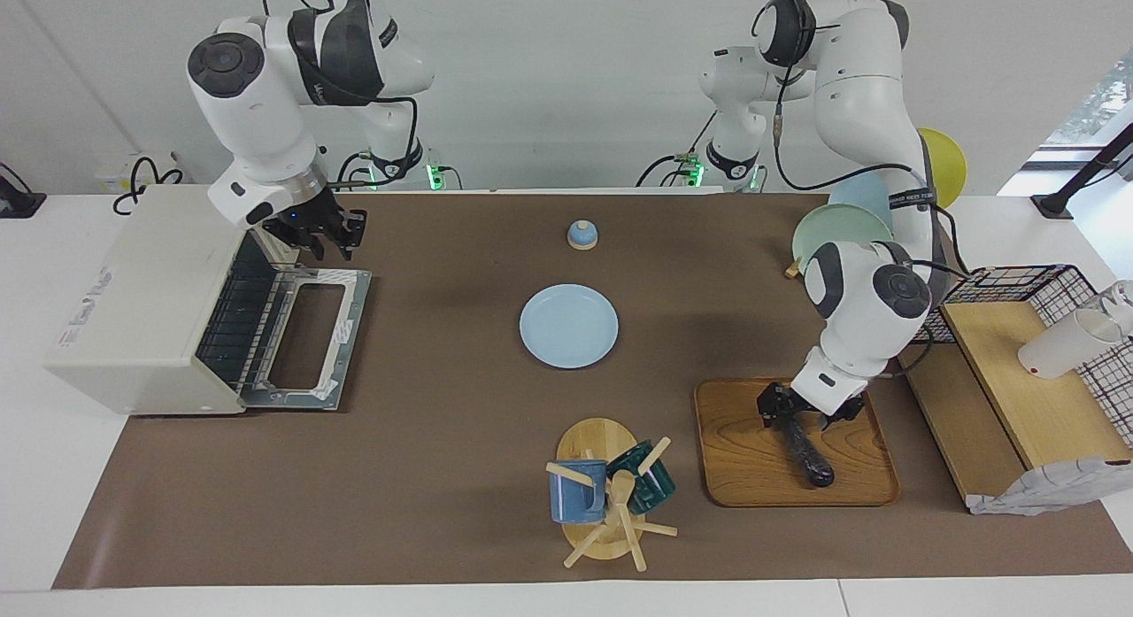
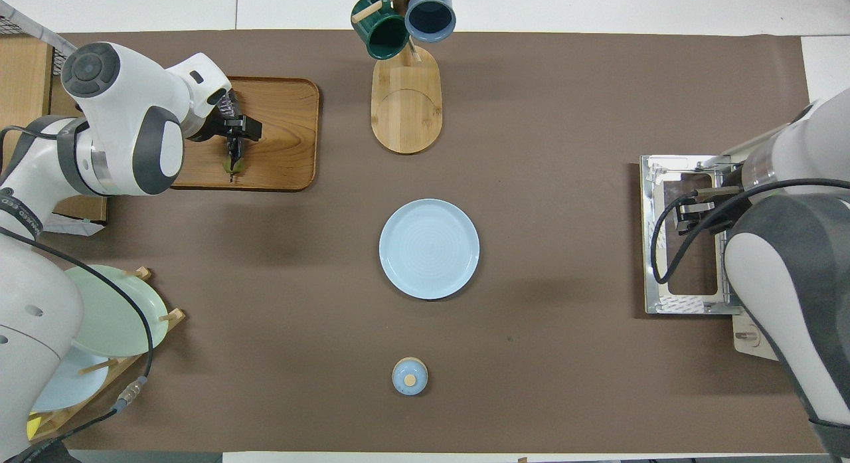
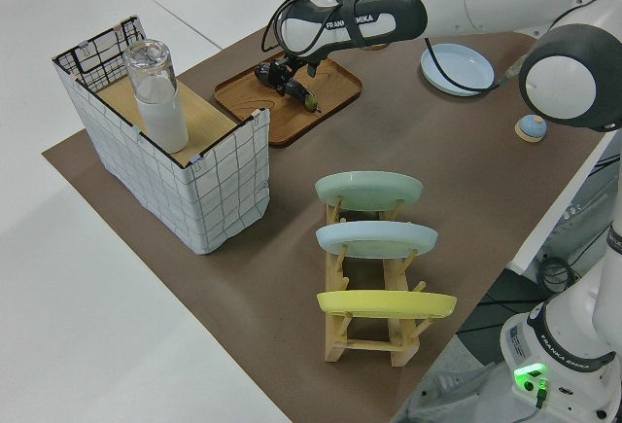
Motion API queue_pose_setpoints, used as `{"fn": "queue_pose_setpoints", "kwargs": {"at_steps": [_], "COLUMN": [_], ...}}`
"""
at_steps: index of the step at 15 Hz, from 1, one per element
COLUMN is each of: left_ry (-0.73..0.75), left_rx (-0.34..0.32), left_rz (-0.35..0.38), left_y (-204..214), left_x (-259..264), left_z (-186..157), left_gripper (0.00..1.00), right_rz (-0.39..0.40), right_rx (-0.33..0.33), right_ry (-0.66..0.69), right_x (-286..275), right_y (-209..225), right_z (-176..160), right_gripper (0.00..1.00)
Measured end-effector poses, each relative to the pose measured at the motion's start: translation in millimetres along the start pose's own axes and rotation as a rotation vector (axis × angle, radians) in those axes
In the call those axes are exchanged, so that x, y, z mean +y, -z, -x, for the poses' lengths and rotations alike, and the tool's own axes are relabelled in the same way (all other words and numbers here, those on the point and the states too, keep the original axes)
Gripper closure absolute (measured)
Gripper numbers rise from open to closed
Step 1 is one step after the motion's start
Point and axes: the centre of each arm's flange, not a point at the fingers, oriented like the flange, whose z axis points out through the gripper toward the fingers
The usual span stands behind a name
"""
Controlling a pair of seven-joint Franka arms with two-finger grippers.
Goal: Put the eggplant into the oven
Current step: 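Reach and grasp the eggplant on the wooden tray with the left gripper, then lift the eggplant and carry it over the blue plate toward the oven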
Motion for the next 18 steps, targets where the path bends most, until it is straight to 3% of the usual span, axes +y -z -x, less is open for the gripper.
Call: {"fn": "queue_pose_setpoints", "kwargs": {"at_steps": [4,5,9,11,12,16,18], "left_ry": [-0.034,-0.04,-0.049,-0.041,-0.031,0.022,0.056], "left_rx": [-0.01,-0.014,-0.021,-0.037,-0.044,-0.101,-0.132], "left_rz": [-0.01,-0.012,-0.017,-0.006,0.01,0.065,0.078], "left_y": [-18.1,-20.0,-8.5,7.7,20.7,102.3,137.9], "left_x": [7.6,7.5,5.6,8.2,10.4,29.5,66.0], "left_z": [10.8,12.2,8.7,4.7,4.1,20.9,37.6], "left_gripper": [0.03,0.07,0.56,0.75,0.75,0.75,0.75], "right_rz": [-0.021,-0.021,-0.022,-0.022,-0.022,-0.022,-0.022], "right_rx": [-0.001,-0.003,-0.004,-0.004,-0.004,-0.001,-0.001], "right_ry": [-0.012,-0.012,-0.014,-0.014,-0.015,-0.007,-0.008], "right_x": [4.8,4.8,5.5,5.7,6.0,6.2,6.7], "right_y": [14.2,14.3,14.2,14.2,14.4,15.5,15.6], "right_z": [2.9,3.3,3.3,3.3,3.3,3.2,3.1], "right_gripper": [0.56,0.53,0.45,0.27,0.19,0.17,0.15]}}
